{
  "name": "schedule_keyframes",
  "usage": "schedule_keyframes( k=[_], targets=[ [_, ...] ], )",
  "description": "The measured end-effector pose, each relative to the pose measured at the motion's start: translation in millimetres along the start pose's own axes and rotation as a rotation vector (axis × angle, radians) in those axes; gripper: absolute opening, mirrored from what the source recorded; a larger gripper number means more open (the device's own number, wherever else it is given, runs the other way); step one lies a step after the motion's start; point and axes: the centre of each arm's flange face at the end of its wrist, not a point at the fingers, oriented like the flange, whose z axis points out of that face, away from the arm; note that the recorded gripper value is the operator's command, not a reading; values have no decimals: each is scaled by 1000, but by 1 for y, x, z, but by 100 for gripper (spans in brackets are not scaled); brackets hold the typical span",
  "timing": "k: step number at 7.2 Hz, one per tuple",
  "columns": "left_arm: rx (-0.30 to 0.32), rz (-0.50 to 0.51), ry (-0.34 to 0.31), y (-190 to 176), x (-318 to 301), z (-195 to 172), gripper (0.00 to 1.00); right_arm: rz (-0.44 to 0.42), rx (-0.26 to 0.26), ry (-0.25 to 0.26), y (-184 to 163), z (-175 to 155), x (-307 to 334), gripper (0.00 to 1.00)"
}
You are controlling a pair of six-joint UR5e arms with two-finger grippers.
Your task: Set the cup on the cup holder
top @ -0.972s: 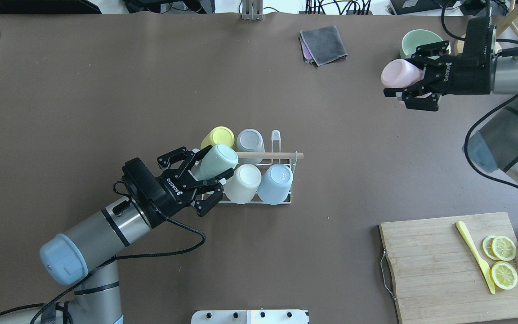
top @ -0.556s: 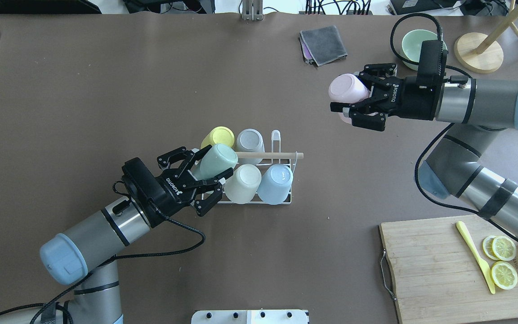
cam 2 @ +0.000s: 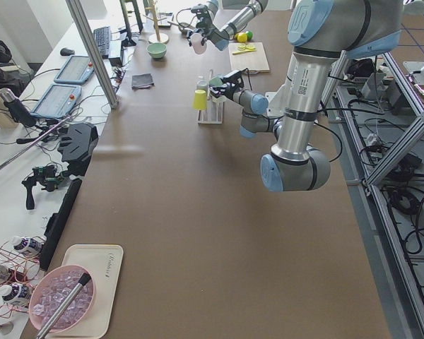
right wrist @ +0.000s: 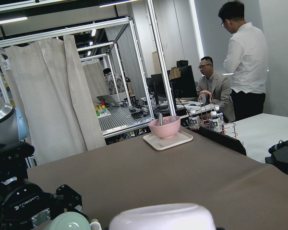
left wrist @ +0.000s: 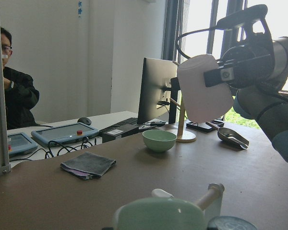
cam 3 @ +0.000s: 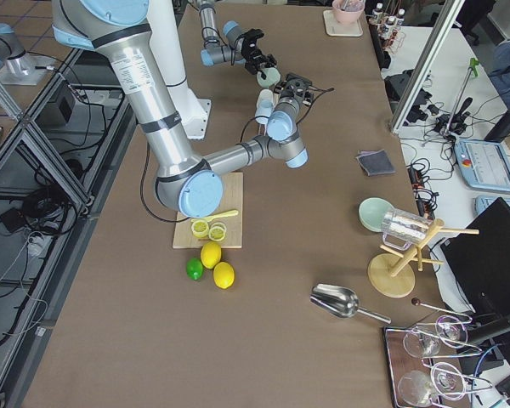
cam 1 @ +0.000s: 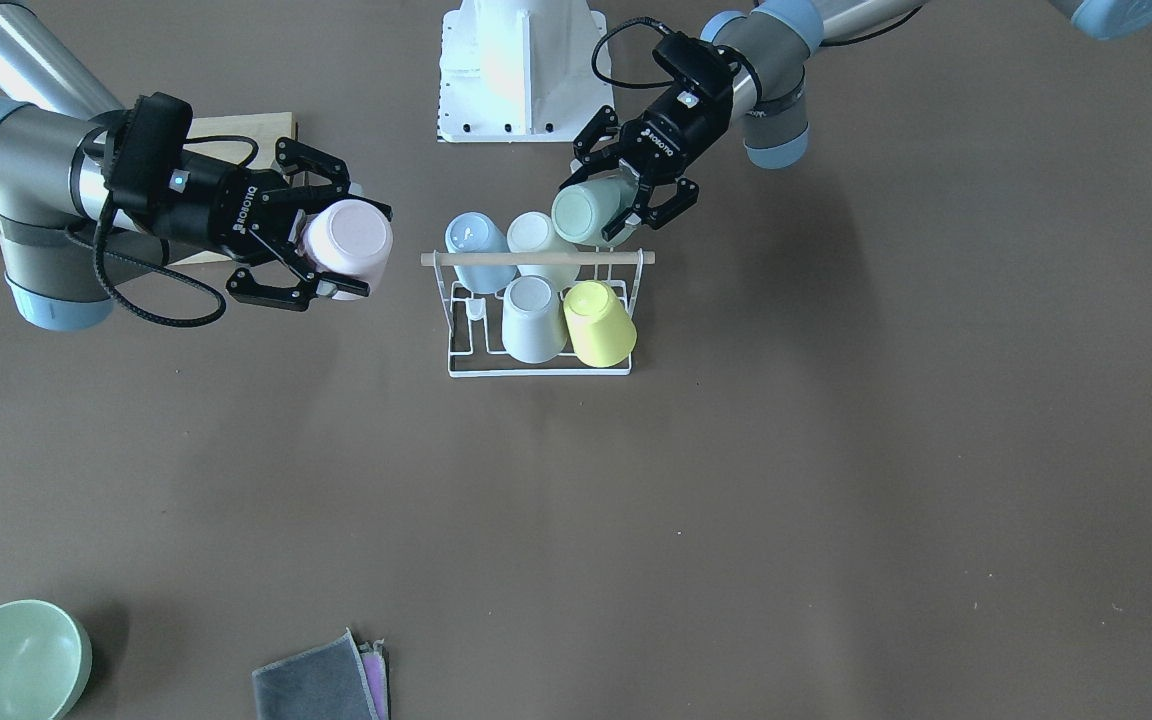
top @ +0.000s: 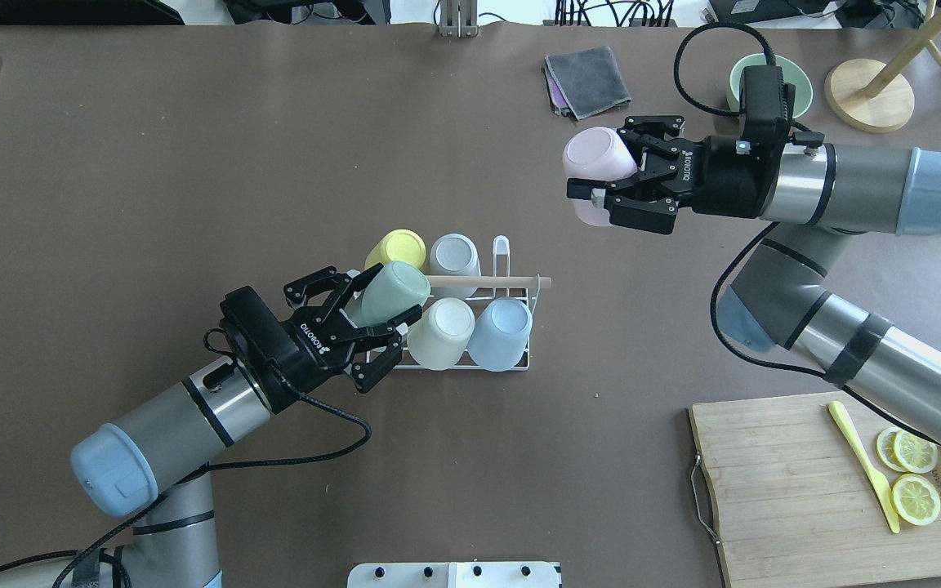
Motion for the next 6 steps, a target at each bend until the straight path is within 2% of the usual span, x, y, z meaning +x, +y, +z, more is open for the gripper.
schedule_keyframes(
  k=[3, 5, 6],
  targets=[
    [0, -3, 4, 2, 1, -3, 0, -22, 52, -90, 11, 24, 1, 0],
    [-3, -6, 10, 9, -1, -10, 70, -31, 12, -152, 17, 45, 6, 0],
    [-8, -3, 9, 12, -3, -13, 97, -32, -11, -170, 19, 55, 10, 0]
  ],
)
